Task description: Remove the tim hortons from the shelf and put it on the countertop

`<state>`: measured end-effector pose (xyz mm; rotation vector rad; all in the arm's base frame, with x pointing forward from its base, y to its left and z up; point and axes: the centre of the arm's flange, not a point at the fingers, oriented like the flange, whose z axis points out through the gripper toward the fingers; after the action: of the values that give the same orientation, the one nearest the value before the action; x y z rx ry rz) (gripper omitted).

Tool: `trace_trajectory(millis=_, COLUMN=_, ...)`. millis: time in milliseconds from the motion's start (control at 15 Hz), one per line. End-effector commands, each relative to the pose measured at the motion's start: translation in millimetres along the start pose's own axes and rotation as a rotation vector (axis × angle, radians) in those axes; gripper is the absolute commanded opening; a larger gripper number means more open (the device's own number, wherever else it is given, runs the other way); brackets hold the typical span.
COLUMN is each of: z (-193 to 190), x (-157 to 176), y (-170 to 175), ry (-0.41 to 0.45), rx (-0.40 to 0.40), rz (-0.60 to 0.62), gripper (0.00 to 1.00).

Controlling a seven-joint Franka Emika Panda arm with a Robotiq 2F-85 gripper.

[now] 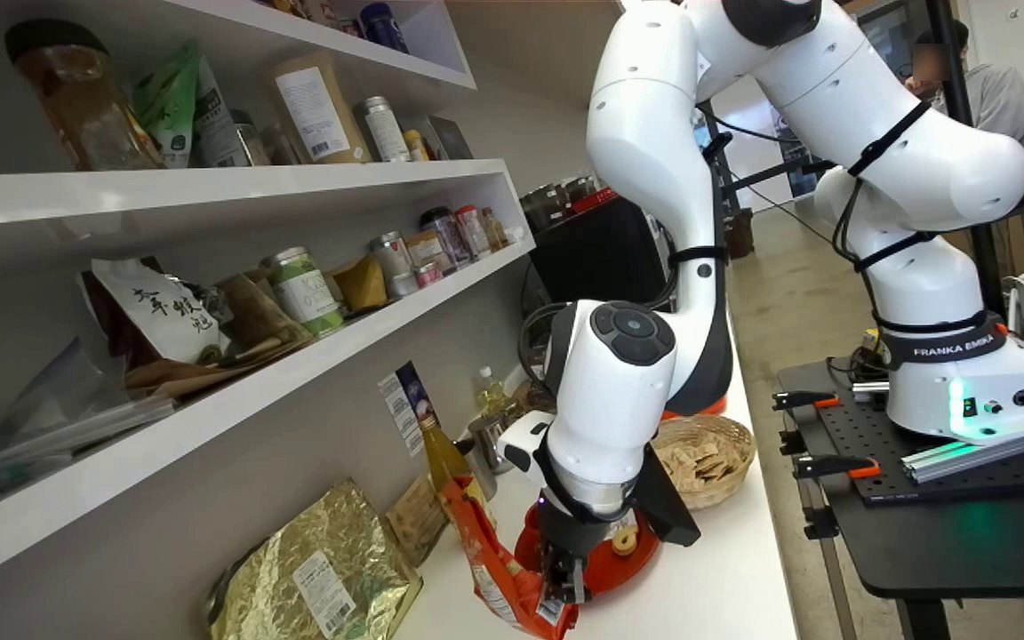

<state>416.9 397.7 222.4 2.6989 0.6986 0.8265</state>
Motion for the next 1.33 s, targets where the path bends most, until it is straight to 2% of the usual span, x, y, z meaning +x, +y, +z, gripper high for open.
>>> trace_trajectory(millis=0, z=31.1, x=10.6, y=-8.3, ry=0.078, rx=-0.001, rz=-0.02, gripper=0.0)
trace_trajectory(millis=467, z=63.4, x=4.2, y=-22.4, ry=0.127, rx=-0.015, rz=-0.059, gripper=0.0)
trace_trajectory(millis=867, z=71.4, x=-27.2, y=-43.8, ry=0.144, rx=-0.017, rz=-0.101, gripper=0.0)
trace_trajectory(millis=1267, z=76.0, x=-36.0, y=-46.8, ry=0.168, rx=-0.047, rz=-0.113, gripper=0.0)
